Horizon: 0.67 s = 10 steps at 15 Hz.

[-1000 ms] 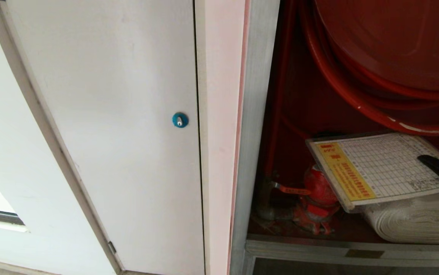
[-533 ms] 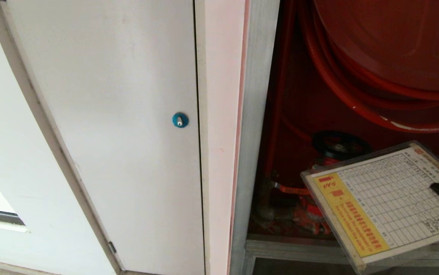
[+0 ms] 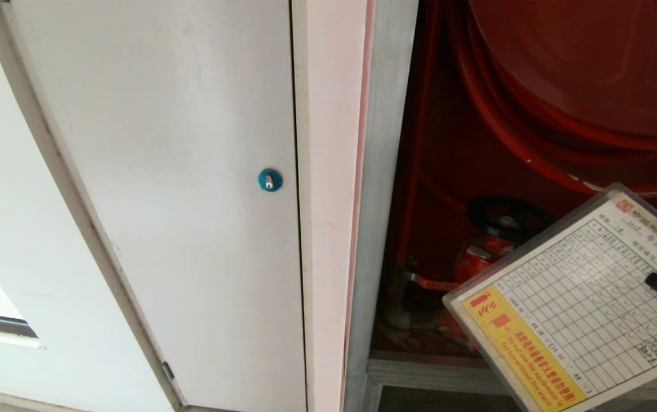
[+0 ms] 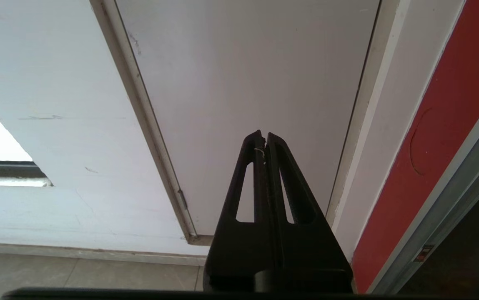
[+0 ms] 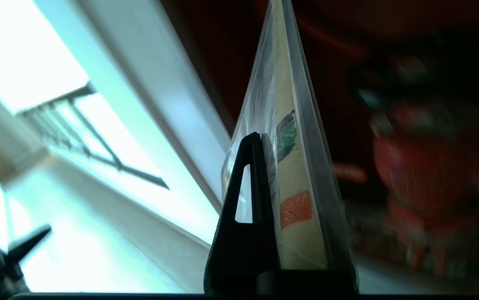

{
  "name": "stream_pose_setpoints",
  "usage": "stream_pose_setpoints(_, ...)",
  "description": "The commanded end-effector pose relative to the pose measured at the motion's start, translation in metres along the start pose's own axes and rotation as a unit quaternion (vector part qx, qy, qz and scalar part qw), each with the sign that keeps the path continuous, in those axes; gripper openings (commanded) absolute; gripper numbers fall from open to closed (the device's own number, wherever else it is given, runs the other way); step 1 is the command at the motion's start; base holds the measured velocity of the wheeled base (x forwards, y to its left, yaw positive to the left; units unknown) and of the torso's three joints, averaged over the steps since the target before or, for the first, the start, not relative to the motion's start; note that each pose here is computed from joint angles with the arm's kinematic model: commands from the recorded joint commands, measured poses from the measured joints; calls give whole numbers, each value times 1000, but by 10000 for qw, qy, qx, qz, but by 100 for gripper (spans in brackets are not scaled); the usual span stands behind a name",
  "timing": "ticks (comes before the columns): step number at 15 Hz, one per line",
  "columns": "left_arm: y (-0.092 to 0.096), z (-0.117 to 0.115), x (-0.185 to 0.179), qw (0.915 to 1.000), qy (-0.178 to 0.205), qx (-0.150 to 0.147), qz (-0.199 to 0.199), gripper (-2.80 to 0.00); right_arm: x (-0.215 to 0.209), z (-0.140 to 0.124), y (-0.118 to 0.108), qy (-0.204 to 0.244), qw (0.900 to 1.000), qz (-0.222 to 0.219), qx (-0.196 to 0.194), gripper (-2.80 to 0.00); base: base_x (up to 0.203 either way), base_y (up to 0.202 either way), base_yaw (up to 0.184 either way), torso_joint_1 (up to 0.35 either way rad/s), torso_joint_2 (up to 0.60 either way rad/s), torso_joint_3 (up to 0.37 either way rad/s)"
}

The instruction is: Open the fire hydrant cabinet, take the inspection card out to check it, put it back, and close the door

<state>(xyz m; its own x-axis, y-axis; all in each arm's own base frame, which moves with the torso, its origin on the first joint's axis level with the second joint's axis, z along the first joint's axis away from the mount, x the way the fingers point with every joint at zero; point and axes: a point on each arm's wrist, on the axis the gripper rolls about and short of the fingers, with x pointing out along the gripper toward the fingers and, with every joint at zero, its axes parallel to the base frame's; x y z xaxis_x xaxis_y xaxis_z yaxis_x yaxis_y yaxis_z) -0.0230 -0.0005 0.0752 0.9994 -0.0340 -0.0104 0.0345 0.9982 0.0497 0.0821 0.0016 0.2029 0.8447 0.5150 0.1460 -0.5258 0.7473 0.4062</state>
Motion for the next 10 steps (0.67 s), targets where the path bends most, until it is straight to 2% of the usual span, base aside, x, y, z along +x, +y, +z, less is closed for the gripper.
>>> stream_pose_setpoints(1, 0, 0, 0, 10000, -1, 3, -2, -280, 9, 15, 2, 49, 9989, 337, -330, -280, 0, 0, 0, 0, 0, 0)
stream_pose_setpoints(3, 0, 0, 0, 10000, 3, 3, -6, -280, 19, 29, 6, 297, 9920, 1030, -667, -280, 0, 0, 0, 0, 0, 0)
stream_pose_setpoints(5, 0, 0, 0, 10000, -5, 3, -5, -280, 33, 37, 11, 442, 9783, 1684, -1127, -280, 0, 0, 0, 0, 0, 0)
stream_pose_setpoints(8, 0, 0, 0, 10000, 2, 3, 1, -280, 60, 37, 25, 562, 9525, 2571, -1531, -280, 0, 0, 0, 0, 0, 0)
stream_pose_setpoints(10, 0, 0, 0, 10000, 2, 3, 1, -280, 85, 32, 32, 608, 9342, 2992, -1846, -280, 0, 0, 0, 0, 0, 0)
